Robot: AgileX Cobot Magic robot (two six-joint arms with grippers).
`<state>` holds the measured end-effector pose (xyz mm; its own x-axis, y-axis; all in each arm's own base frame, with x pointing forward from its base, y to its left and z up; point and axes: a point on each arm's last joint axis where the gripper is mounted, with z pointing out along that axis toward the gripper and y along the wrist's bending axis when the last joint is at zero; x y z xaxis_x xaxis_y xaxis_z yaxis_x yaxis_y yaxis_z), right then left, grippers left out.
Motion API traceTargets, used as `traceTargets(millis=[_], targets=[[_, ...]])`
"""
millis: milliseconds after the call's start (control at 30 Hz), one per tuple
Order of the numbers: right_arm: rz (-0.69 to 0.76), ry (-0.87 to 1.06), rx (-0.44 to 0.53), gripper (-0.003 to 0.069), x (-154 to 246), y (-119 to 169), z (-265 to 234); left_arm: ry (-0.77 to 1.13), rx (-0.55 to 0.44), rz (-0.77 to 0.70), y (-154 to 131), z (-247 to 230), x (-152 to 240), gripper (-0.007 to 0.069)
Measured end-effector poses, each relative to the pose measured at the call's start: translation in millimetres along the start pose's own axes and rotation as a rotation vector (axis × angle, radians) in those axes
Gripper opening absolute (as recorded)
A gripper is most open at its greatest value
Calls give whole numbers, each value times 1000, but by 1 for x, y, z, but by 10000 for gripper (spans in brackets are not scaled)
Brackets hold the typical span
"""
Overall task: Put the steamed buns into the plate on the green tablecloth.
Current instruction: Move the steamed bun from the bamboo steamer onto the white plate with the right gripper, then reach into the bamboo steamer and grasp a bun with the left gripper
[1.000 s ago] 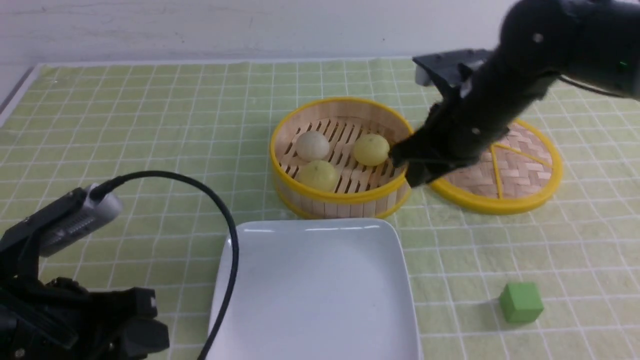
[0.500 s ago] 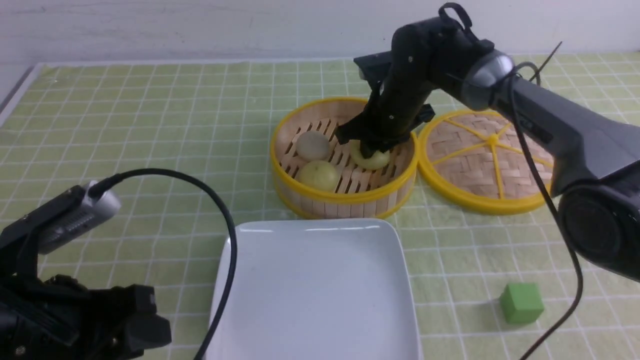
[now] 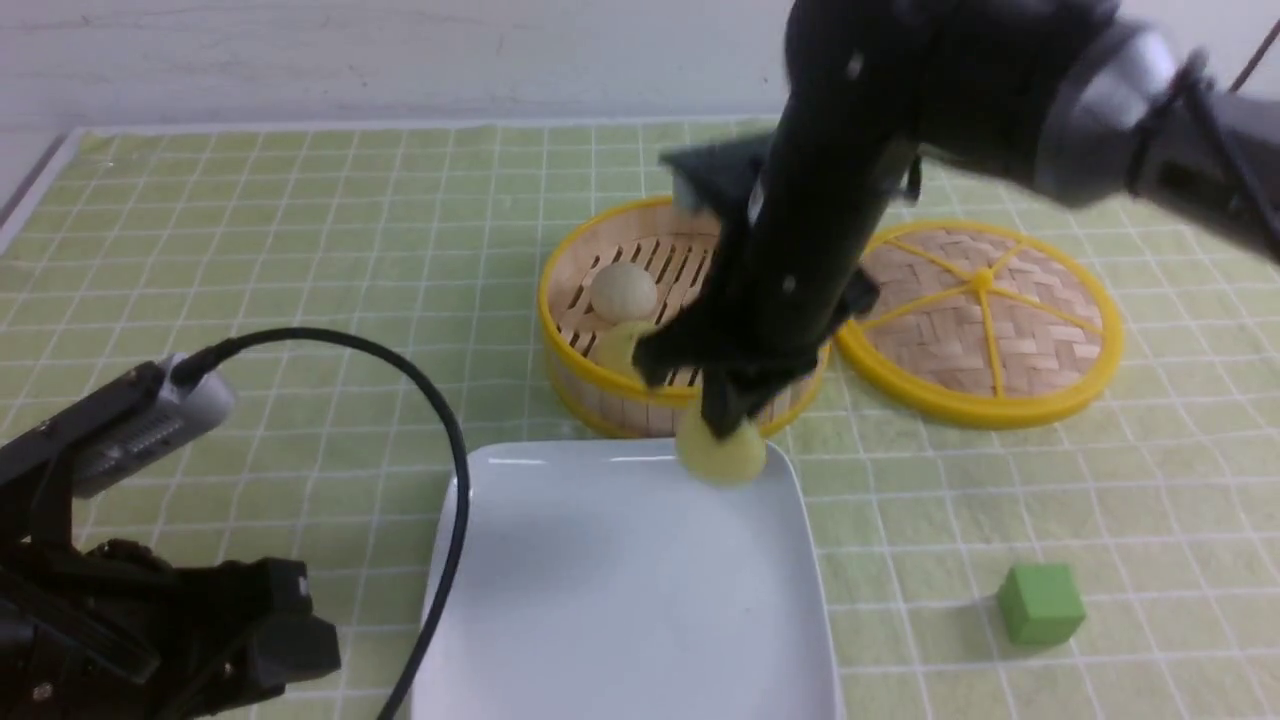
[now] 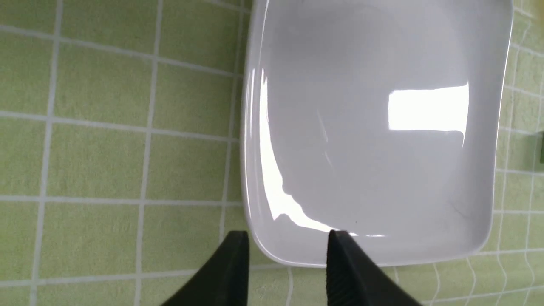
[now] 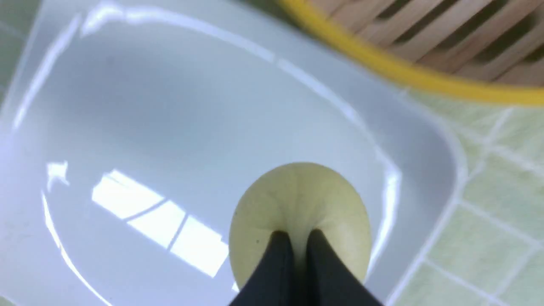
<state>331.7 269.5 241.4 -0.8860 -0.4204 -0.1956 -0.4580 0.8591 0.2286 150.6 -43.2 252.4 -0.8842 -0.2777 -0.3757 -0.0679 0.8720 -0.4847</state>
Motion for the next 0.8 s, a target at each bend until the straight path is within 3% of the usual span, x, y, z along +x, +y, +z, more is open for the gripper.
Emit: traceTargets(millis=[100,167,200,267,400,500,600,667,800], targets=[[3,6,6,55,8,2,32,-14,0,0,0,0,-1,286],[15,5,11,137,9,-1,47,-16,0,0,0,0,-1,286],[15,6,11,137,9,-1,47,-16,0,0,0,0,-1,286],[22,15,14,287,5,-5,40,-20,0,0,0,0,-2,286],[2,20,10,403,-5,-9,-5,-46,-2,-12,0,0,-4,253],[-9,-103,25,307,-9,-17,-59,-63,-11,-40,-1,-1,-11,161],[-8,-174,58,115,12,-25,-104,-49,-25,-21,-6,0,-25,46],[5,-160,72,5,39,-31,-118,-20,-16,30,-15,0,-46,8],[22,-99,96,-15,91,-39,-124,60,39,56,-31,11,-78,2]])
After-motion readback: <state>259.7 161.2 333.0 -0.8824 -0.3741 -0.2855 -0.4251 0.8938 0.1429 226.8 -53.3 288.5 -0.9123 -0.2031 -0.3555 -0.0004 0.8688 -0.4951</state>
